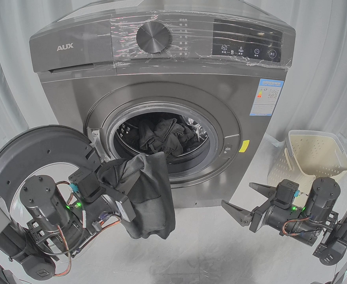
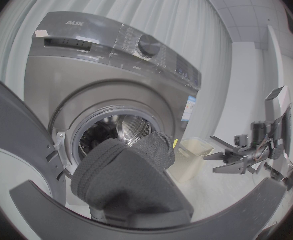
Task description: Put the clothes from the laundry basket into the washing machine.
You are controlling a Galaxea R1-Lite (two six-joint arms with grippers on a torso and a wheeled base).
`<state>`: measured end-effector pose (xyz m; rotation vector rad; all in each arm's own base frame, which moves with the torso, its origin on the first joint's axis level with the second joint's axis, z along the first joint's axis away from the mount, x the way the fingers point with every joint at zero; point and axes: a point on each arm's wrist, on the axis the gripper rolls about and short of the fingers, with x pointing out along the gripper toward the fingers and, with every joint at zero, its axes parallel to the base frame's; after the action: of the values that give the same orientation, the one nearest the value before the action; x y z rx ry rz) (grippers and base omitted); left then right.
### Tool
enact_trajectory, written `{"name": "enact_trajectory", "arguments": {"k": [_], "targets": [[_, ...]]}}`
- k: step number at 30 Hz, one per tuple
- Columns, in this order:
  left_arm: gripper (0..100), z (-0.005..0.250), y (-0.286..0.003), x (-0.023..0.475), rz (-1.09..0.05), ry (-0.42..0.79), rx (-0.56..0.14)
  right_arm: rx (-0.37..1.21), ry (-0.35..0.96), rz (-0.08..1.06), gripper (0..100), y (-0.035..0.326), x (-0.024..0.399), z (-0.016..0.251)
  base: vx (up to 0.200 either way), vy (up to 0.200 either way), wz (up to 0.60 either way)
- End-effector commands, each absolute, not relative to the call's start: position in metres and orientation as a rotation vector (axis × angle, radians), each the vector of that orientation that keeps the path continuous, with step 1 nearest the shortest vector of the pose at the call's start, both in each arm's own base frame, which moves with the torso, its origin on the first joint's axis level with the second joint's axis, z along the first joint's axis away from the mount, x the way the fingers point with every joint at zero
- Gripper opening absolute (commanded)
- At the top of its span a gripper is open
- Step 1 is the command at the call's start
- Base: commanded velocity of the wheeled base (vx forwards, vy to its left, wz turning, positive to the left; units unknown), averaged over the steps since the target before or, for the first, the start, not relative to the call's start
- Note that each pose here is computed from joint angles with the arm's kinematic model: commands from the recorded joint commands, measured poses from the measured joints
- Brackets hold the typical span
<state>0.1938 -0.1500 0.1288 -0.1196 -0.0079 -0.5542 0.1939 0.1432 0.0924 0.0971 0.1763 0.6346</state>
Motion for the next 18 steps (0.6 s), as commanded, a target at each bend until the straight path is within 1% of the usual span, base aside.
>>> {"name": "enact_trajectory", "arguments": {"k": [1,4,9,15,18], "targets": [[0,0.109,-0.162,0.205,-0.506,0.053,-0.093,0.103,0.162,0.632,100,0.142,0.193,0.096,0.000,0.000,0.00],[0,0.104,-0.162,0.204,-0.483,0.071,-0.077,0.105,0.163,0.635,100,0.142,0.193,0.096,0.000,0.000,0.00],[0,0.103,-0.166,0.206,-0.488,0.072,-0.080,0.108,0.163,0.640,100,0.143,0.192,0.096,0.000,0.000,0.00],[0,0.096,-0.168,0.209,-0.485,0.096,-0.066,0.109,0.164,0.646,100,0.144,0.192,0.096,0.200,0.000,0.00],[0,0.094,-0.168,0.209,-0.485,0.099,-0.063,0.109,0.164,0.646,100,0.144,0.192,0.096,0.000,0.000,0.00]]}}
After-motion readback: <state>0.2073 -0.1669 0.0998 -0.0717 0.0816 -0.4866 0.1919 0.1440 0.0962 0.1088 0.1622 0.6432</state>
